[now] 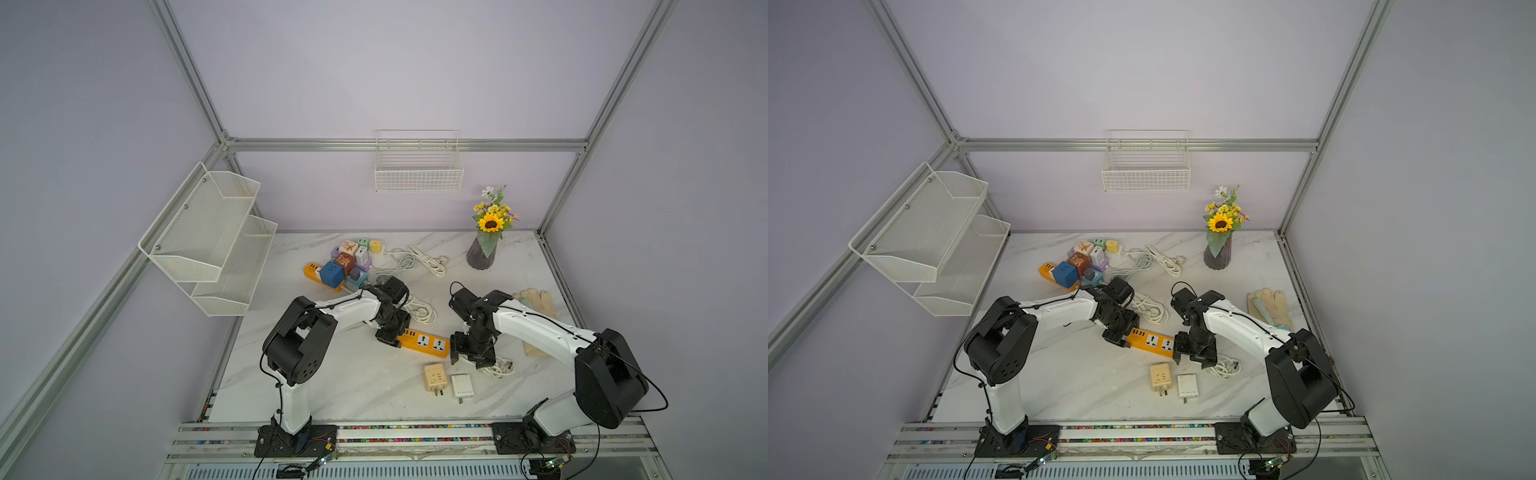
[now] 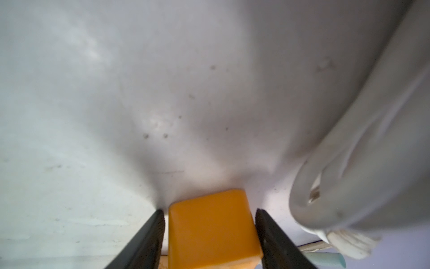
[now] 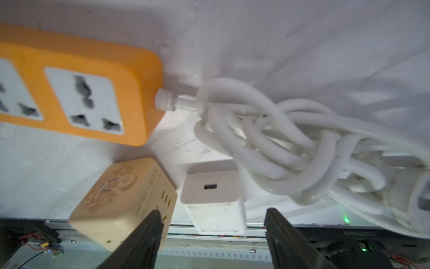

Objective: Pull the plug off the socket
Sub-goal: Place the plug at the center of the board, then move the socket to the center of the board.

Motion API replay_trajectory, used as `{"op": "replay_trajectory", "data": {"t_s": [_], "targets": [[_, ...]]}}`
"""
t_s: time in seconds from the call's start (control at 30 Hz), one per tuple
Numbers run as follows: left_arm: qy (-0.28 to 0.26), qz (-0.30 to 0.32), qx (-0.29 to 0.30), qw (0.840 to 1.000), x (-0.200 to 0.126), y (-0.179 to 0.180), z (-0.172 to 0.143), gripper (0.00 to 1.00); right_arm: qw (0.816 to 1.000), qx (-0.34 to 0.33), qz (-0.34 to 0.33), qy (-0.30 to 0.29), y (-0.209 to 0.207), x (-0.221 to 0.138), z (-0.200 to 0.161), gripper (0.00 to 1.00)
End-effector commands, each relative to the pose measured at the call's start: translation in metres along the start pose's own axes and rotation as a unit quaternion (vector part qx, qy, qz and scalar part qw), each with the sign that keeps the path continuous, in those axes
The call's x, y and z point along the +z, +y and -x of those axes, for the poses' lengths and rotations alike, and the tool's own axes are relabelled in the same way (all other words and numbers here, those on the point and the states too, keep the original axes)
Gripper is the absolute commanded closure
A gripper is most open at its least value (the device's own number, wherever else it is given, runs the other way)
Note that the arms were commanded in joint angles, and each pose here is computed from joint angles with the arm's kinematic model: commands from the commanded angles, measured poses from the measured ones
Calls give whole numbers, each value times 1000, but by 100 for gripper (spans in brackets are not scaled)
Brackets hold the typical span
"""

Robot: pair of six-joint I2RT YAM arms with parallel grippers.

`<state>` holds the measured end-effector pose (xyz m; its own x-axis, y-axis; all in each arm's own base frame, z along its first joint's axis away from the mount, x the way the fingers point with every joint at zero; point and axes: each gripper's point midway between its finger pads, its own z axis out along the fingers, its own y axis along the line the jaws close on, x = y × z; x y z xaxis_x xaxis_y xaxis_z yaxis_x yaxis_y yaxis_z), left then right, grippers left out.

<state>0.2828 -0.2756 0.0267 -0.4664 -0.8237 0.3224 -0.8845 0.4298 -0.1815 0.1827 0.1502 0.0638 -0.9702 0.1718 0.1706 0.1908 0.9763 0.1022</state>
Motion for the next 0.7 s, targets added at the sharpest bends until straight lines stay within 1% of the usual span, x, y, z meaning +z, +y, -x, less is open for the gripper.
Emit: {"op": "replay_trajectory", "data": {"t_s": [0.0,0.1,0.2,0.3,0.5,0.57,0.67], "targets": [[-20,74,9,997,20,45,16,38,1000,4,-21,-20,-15,11,17,32],[-12,82,10,997,19,53,14,40,998,8,-55,-36,-32,17,33,36],[11,97,15,995,23,62,8,44,994,11,-91,-62,-47,16,53,38],[28,107,21,994,26,69,0,44,992,15,-105,-71,-55,18,71,38],[36,115,27,992,24,76,-7,45,989,16,-112,-97,-62,14,121,39],[39,119,23,992,24,79,-8,44,989,19,-106,-102,-62,13,136,39],[43,121,22,991,23,83,-9,38,989,22,-101,-109,-61,11,155,39]]}}
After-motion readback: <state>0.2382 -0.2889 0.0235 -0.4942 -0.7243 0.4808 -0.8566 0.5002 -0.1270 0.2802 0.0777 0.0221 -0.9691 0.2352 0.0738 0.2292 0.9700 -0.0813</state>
